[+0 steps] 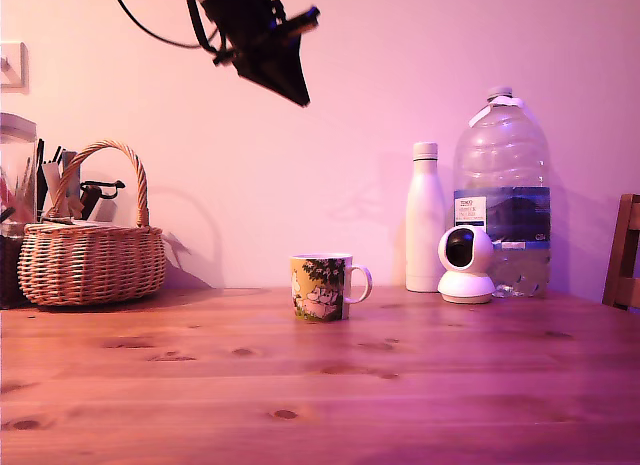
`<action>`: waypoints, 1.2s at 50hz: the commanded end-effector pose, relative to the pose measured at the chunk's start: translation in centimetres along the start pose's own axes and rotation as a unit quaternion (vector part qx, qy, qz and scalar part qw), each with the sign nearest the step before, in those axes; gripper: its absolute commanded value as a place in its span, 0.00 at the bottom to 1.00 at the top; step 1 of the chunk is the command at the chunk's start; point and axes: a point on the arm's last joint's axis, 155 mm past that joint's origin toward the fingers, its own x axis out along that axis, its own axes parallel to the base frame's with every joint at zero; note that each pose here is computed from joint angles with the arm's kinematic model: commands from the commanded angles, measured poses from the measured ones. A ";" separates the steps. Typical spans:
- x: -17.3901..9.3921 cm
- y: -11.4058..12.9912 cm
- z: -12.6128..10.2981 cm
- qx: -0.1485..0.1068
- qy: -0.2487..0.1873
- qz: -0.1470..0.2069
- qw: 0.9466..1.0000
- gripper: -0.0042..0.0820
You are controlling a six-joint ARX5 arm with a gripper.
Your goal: Pick up the coffee capsules from the table one by one and drop them inside the nearest coffee cup
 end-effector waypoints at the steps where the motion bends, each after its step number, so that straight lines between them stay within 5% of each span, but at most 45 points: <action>1: -2.8 0.1 1.7 0.011 -0.025 0.009 1.000 0.02; 21: -4.2 -0.3 -0.7 0.011 -0.023 0.018 1.000 0.02; 42: -6.7 -1.0 -8.9 -0.030 -0.074 0.056 0.995 0.02; 60: -10.0 -1.8 -13.3 -0.065 -0.091 0.079 0.991 0.02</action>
